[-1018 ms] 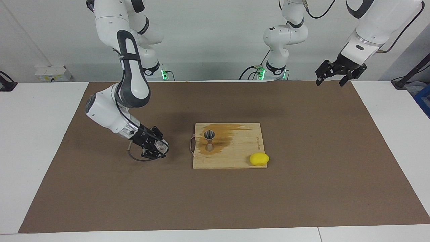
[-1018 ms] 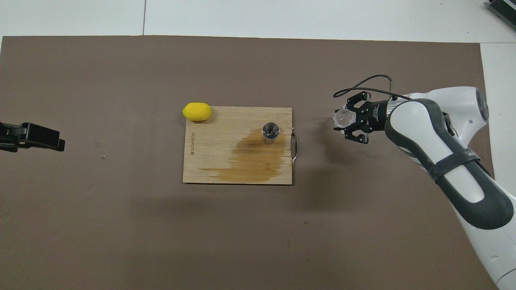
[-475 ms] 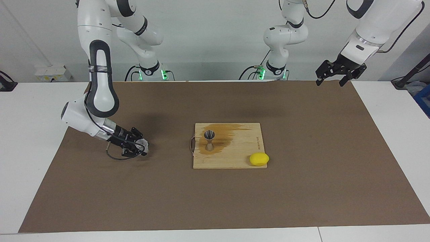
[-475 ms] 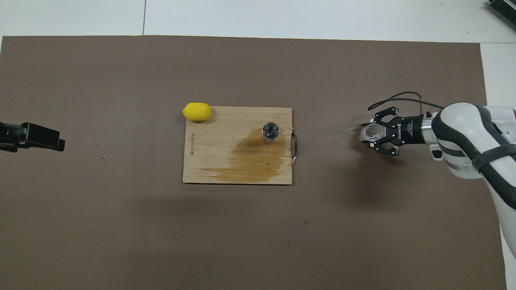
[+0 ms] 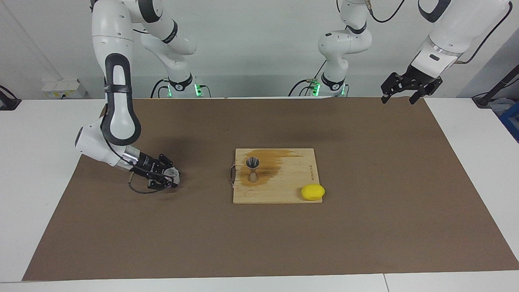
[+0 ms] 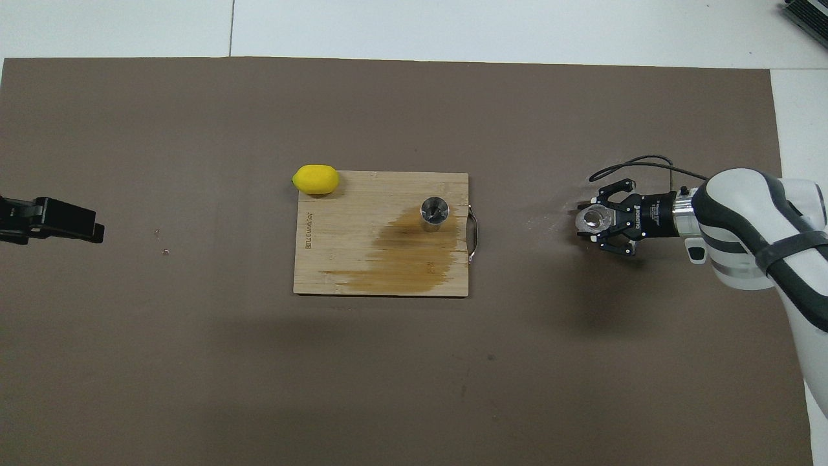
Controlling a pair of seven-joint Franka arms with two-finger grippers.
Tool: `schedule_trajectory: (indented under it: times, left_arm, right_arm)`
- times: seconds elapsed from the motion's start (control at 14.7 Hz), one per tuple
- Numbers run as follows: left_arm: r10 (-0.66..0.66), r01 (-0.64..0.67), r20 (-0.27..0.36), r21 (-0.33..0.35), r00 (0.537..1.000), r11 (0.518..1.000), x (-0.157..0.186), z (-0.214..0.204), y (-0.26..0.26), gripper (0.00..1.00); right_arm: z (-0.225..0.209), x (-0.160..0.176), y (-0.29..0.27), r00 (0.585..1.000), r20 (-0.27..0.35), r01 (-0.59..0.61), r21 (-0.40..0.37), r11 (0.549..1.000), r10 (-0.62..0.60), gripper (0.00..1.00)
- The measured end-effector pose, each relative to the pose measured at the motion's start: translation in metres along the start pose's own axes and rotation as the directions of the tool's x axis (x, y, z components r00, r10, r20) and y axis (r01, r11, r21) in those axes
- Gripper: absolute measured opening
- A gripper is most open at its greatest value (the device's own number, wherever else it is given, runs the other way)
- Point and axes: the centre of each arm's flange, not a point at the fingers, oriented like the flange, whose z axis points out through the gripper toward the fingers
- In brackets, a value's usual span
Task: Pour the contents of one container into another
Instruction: 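Lower the clear glass onto the table with the right gripper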
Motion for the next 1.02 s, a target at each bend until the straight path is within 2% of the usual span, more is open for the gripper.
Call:
schedule_trajectory:
  times: [0.14, 0.2, 0.47, 0.54, 0.68, 0.81, 1.02]
  left_arm:
    - [0.0, 0.0, 0.0, 0.0, 1.0, 1.0, 0.0, 0.0, 0.0, 1.0]
    - [0.0, 0.0, 0.0, 0.0, 1.0, 1.0, 0.0, 0.0, 0.0, 1.0]
    - [0.0, 0.0, 0.0, 0.0, 1.0, 1.0, 0.0, 0.0, 0.0, 1.0]
    - [0.0, 0.0, 0.0, 0.0, 1.0, 1.0, 0.0, 0.0, 0.0, 1.0]
    - [0.0, 0.0, 0.0, 0.0, 1.0, 1.0, 0.0, 0.0, 0.0, 1.0]
    - [0.0, 0.0, 0.0, 0.0, 1.0, 1.0, 0.0, 0.0, 0.0, 1.0]
    - [0.0, 0.0, 0.0, 0.0, 1.0, 1.0, 0.0, 0.0, 0.0, 1.0]
  right_arm:
    - [0.003, 0.002, 0.003, 1.0, 0.001, 0.0, -0.006, 1.0, 0.0, 0.51]
    - [0.003, 0.002, 0.003, 1.0, -0.001, 0.0, -0.003, 1.0, 0.0, 0.56]
    - [0.002, 0.003, 0.002, 1.0, -0.026, 0.005, 0.019, 1.0, -0.005, 0.94]
    - [0.001, 0.002, 0.002, 1.0, -0.029, 0.011, 0.02, 1.0, -0.01, 1.0]
    - [-0.002, 0.003, 0.001, 0.998, -0.052, 0.029, 0.019, 0.999, -0.028, 1.0]
    - [-0.008, 0.002, -0.001, 0.992, -0.101, 0.071, 0.011, 0.997, -0.069, 1.0]
    - [-0.023, -0.006, -0.001, 0.961, -0.204, 0.178, -0.071, 0.981, -0.189, 1.0]
